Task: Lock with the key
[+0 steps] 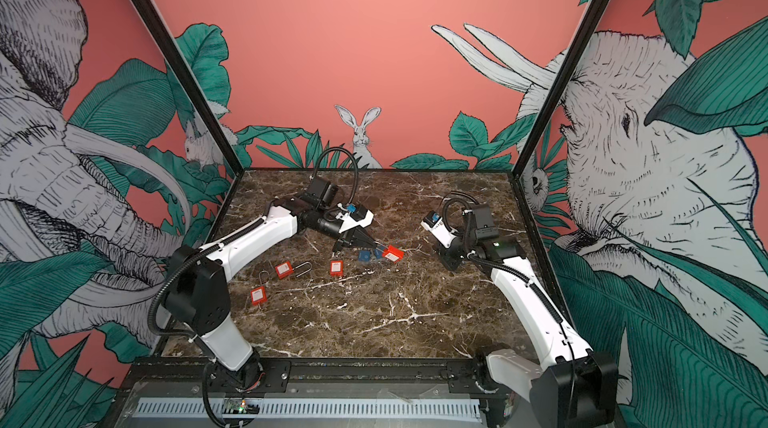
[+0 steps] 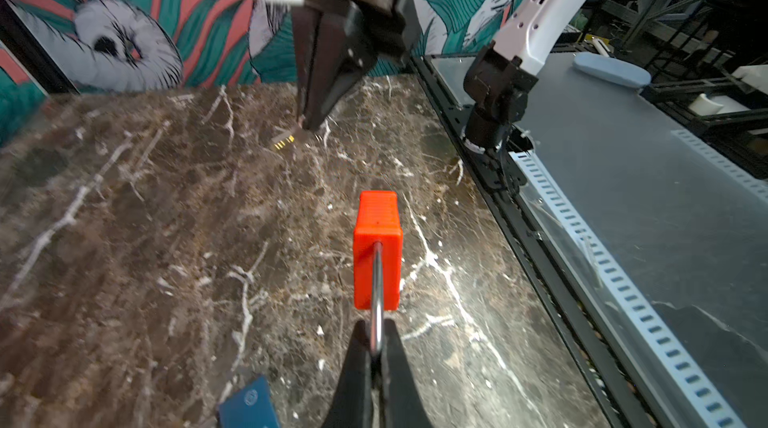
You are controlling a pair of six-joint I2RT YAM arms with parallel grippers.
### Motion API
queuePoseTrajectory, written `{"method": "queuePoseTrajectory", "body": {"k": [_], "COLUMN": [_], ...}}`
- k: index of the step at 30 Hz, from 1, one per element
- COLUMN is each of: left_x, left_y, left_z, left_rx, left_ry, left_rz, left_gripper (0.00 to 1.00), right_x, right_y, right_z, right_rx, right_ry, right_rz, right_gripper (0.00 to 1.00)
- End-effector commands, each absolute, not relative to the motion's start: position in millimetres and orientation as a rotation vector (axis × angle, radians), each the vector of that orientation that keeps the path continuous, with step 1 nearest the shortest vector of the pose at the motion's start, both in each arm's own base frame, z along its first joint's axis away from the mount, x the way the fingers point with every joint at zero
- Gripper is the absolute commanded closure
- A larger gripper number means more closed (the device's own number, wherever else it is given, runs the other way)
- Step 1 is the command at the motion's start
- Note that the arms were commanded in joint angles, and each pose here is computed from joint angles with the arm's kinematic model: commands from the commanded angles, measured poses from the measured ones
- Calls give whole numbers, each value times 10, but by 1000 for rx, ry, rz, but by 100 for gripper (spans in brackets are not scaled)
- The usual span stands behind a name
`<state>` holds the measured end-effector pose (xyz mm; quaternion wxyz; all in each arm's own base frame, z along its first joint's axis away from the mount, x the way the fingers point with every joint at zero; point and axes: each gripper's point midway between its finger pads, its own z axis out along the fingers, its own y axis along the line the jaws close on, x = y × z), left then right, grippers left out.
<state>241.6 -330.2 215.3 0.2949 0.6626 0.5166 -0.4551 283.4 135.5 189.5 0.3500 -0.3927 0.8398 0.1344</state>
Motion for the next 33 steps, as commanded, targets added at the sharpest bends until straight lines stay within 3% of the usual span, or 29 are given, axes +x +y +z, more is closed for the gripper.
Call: {"method": "queuePoseTrajectory", "body": {"k": [1, 13, 33], "left_x": [2176, 2079, 2364], "left_y": [-3206, -3249, -3333], "left_z": [1986, 1444, 836], "left_rx": [1858, 2108, 2202], "left_ry": [1510, 1760, 2087], "left_rz": [-1269, -1224, -1066], "left_gripper": [100, 100, 100], "right_x": [2949, 2821, 2801], "right_y": [1444, 1555, 1640], "right_z": [1999, 1765, 1222], "right_rx": [-777, -610, -382], "right_ry": [2205, 2299, 2521], "right_rz": [440, 478, 461], "right_gripper": [100, 100, 100]}}
